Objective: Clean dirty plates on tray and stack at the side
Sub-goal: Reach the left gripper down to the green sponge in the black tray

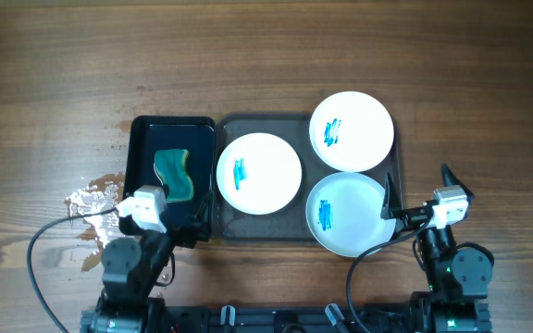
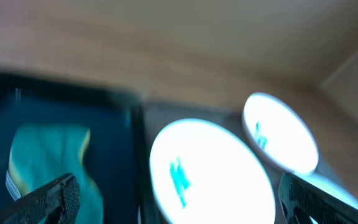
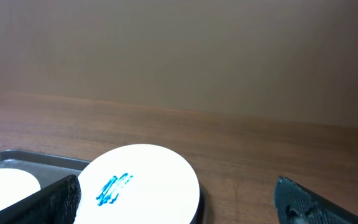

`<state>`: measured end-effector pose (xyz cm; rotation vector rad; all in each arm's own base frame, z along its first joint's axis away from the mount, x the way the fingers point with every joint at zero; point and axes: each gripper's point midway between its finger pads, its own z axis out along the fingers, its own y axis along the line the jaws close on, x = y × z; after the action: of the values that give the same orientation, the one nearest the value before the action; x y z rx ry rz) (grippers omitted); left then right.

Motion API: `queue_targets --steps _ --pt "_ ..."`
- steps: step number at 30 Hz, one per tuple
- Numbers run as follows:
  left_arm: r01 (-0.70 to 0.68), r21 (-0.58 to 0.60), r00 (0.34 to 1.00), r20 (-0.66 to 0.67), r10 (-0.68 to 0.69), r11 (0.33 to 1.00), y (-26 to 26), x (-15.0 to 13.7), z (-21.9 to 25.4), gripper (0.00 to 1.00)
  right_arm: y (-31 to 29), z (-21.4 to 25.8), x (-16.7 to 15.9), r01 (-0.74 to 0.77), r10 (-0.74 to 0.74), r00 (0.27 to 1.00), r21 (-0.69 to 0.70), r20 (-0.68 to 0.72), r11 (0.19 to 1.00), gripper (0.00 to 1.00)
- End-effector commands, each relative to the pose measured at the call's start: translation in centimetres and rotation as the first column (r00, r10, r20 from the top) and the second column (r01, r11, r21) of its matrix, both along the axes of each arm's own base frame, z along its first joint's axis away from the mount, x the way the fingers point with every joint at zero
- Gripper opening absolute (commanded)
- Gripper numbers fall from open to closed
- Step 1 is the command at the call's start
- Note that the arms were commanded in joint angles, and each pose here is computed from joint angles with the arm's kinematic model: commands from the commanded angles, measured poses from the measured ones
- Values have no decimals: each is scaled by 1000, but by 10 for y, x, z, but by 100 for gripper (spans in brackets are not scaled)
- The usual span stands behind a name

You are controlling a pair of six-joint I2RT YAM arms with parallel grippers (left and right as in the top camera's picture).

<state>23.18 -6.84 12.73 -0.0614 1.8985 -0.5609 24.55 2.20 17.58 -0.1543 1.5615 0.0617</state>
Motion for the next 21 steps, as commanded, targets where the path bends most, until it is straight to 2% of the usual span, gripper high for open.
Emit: queue_targets --steps 1,5,8,11,16,19,21 --pt "4 -2 993 -118 -4 1000 -1 6 16 100 -1 1 0 5 -5 1000 -17 8 1000 100" --pt "17 14 932 -362 -11 1000 -4 15 24 100 -1 1 0 5 -5 1000 -17 8 1000 100" --pt "23 34 817 -577 0 999 -5 17 23 100 -1 1 0 5 -5 1000 -17 8 1000 100" --pt "36 51 658 -753 15 998 -4 13 14 100 -1 1 0 5 -5 1000 -17 8 1000 100" --pt "53 75 395 -917 48 996 -1 -4 -18 100 -1 1 0 5 -5 1000 -17 8 1000 100" --pt "59 78 324 -945 55 995 -1 -5 -34 100 -1 1 0 5 -5 1000 -17 7 1000 100" --pt "62 79 318 -946 55 995 -1 -2 -39 100 -1 1 0 5 -5 1000 -17 7 1000 100"
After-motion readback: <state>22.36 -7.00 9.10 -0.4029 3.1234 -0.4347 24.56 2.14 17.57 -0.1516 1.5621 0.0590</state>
